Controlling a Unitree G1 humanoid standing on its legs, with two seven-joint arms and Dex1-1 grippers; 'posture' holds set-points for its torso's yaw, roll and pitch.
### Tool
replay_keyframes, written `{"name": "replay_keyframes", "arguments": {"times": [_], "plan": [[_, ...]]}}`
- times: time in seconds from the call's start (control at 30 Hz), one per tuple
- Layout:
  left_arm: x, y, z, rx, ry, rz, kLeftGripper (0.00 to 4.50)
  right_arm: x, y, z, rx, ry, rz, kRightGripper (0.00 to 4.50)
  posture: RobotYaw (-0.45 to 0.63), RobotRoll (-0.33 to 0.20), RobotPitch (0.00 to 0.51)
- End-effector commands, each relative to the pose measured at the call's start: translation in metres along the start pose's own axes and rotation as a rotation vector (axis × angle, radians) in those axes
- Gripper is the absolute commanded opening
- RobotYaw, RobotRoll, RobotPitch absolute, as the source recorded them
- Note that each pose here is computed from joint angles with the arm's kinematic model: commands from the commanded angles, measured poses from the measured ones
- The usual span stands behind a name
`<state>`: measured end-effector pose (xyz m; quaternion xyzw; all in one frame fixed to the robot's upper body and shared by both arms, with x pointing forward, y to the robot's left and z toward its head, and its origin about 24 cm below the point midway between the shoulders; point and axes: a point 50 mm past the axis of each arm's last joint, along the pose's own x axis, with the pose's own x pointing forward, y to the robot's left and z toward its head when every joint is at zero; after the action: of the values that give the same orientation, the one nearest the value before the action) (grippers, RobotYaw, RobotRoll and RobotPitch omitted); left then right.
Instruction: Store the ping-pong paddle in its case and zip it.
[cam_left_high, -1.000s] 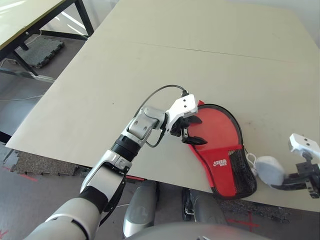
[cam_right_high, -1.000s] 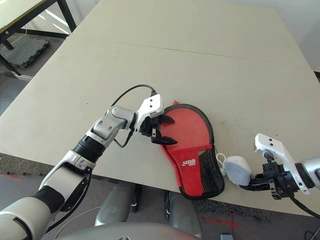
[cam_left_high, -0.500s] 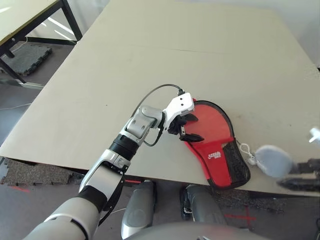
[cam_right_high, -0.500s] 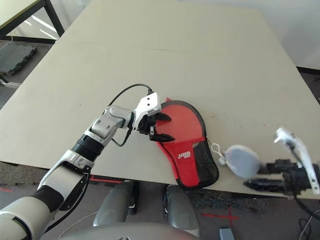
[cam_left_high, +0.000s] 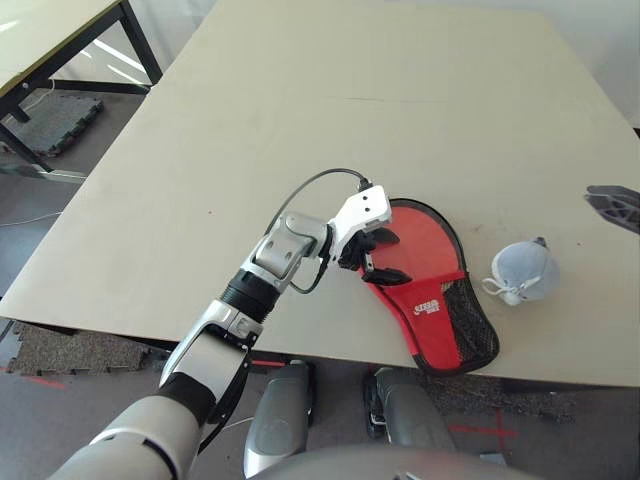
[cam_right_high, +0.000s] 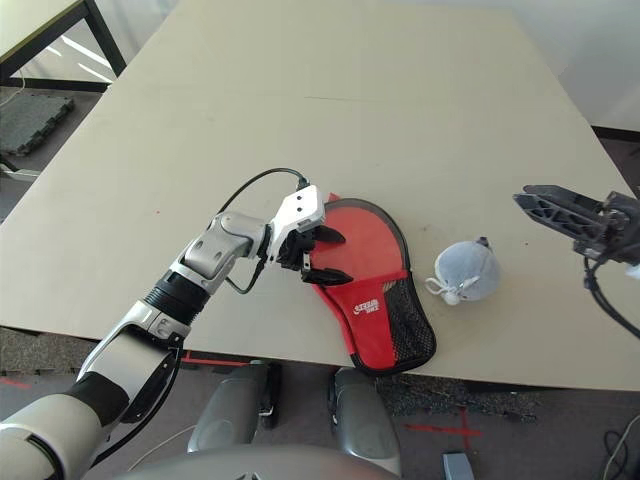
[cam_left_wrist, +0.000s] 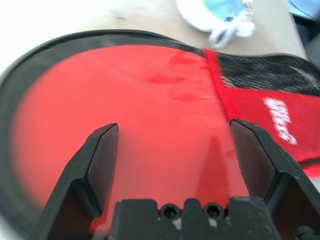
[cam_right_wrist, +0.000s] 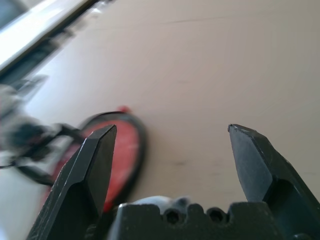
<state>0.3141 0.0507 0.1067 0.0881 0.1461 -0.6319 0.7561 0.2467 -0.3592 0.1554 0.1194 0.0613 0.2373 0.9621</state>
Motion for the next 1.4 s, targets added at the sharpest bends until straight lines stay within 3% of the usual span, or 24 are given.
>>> {"name": "replay_keyframes", "arguments": {"times": [0.03, 0.13, 0.27, 0.33, 0.47, 0.53, 0.7, 0.87, 1.17, 1.4], "plan": [[-0.028, 0.006, 0.017, -0.037, -0.106, 0.09, 4.5, 0.012, -0.01, -0.017, -0.021, -0.014, -0.133, 4.46, 0.07, 0.0, 0.156], [-0.053, 0.009, 0.034, -0.066, -0.233, 0.172, 4.5, 0.02, -0.018, -0.027, -0.044, -0.057, -0.225, 4.46, 0.08, 0.0, 0.151], [-0.094, 0.027, 0.037, -0.042, -0.331, 0.49, 4.5, 0.026, -0.03, -0.03, -0.095, -0.147, -0.394, 4.46, 0.09, 0.0, 0.148], [-0.112, 0.038, 0.03, -0.045, -0.376, 0.68, 4.5, 0.027, -0.034, -0.031, -0.111, -0.178, -0.457, 4.46, 0.09, 0.0, 0.146], [-0.149, 0.056, -0.004, 0.058, -0.308, 1.1, 4.5, 0.028, -0.042, -0.034, -0.16, -0.231, -0.628, 4.46, 0.09, 0.0, 0.143], [-0.16, 0.058, -0.018, 0.093, -0.296, 1.22, 4.5, 0.029, -0.046, -0.041, -0.195, -0.189, -0.716, 4.46, 0.09, 0.0, 0.139], [-0.172, 0.054, -0.047, 0.031, -0.308, 1.435, 4.5, 0.031, -0.049, -0.046, -0.273, -0.198, -0.847, 4.46, 0.09, 0.0, 0.138], [-0.167, 0.048, -0.07, -0.038, -0.265, 1.511, 4.5, 0.032, -0.049, -0.048, -0.284, -0.241, -0.921, 4.46, 0.09, 0.0, 0.134], [-0.166, 0.052, -0.065, -0.079, -0.338, 1.613, 4.5, 0.032, -0.051, -0.049, -0.241, -0.261, -0.947, 4.46, 0.07, 0.0, 0.132], [-0.174, 0.051, -0.069, -0.03, -0.307, 1.69, 4.5, 0.029, -0.051, -0.05, -0.229, -0.278, -0.952, 4.46, 0.05, 0.0, 0.125]]}}
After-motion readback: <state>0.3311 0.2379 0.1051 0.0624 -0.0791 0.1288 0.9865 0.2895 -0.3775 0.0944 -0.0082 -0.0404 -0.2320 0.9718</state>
